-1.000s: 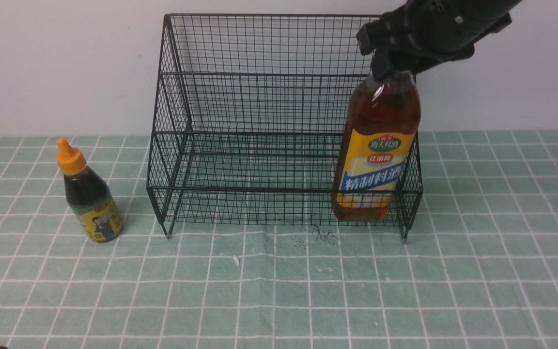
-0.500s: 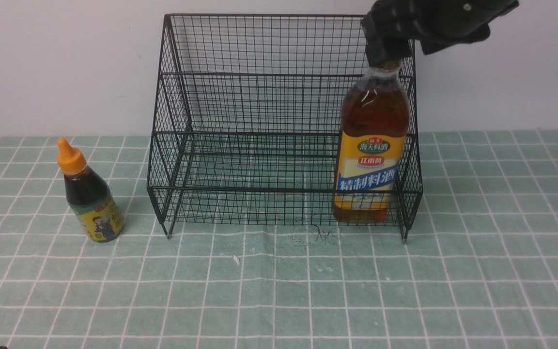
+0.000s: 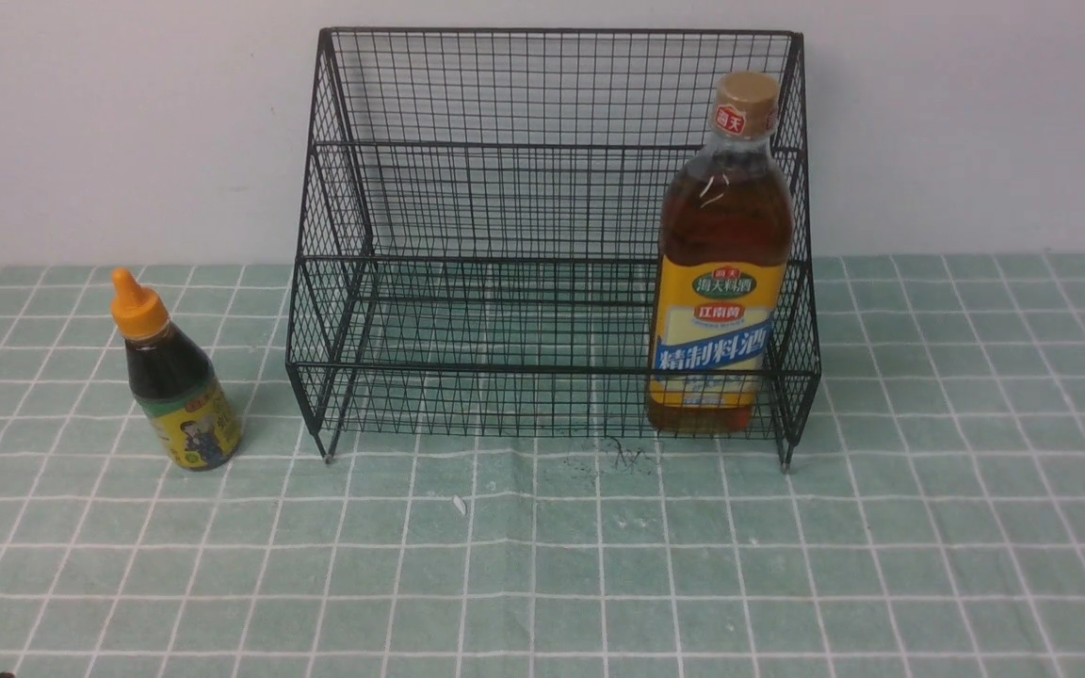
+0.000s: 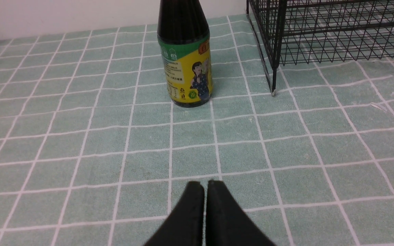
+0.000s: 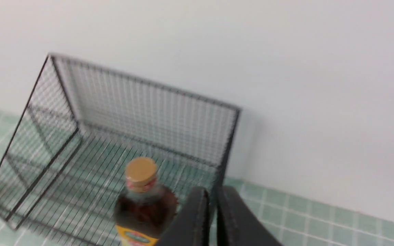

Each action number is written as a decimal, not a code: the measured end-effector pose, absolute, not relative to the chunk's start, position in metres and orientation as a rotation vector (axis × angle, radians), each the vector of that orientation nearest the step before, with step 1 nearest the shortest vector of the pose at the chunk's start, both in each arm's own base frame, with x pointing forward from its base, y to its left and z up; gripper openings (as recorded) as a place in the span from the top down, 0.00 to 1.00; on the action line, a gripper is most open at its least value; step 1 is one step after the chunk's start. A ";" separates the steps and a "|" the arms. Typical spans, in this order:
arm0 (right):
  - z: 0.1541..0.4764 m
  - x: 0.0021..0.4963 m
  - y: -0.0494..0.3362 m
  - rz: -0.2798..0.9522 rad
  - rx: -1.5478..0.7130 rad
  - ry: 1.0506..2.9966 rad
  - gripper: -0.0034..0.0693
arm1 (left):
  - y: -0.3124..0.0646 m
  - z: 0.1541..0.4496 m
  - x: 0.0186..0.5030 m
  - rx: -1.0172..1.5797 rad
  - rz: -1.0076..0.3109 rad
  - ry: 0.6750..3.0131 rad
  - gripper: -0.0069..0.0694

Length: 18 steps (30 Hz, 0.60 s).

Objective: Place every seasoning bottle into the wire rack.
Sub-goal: Use the left arm to grab the condiment bottle closest to it

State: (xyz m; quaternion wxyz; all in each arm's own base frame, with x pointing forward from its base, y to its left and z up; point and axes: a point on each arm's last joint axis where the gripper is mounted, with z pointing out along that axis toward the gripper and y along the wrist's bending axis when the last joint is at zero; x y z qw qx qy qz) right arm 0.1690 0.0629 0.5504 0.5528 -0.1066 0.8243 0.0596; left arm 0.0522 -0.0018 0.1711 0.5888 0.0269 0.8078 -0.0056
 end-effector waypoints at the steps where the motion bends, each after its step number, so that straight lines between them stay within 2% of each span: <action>1: 0.551 0.158 0.055 0.132 -0.226 1.932 0.95 | -0.002 0.171 0.052 0.063 -0.013 1.881 0.92; 4: 0.540 0.113 0.030 0.134 -0.167 1.873 0.97 | -0.002 0.171 0.052 0.063 -0.013 1.881 0.92; 9: 0.489 0.070 0.012 0.199 -0.164 1.712 0.97 | -0.002 0.171 0.052 0.063 -0.013 1.881 0.92; 11: 0.454 0.049 0.005 0.260 -0.172 1.566 0.97 | -0.001 0.171 0.052 0.070 -0.003 1.881 0.92; 15: 0.399 0.022 0.001 0.285 -0.235 1.279 0.97 | -0.001 0.173 0.053 0.076 0.012 1.843 0.92; 18: 0.365 0.011 0.003 0.286 -0.303 1.071 0.97 | -0.003 0.179 0.055 -0.017 -0.090 1.774 0.92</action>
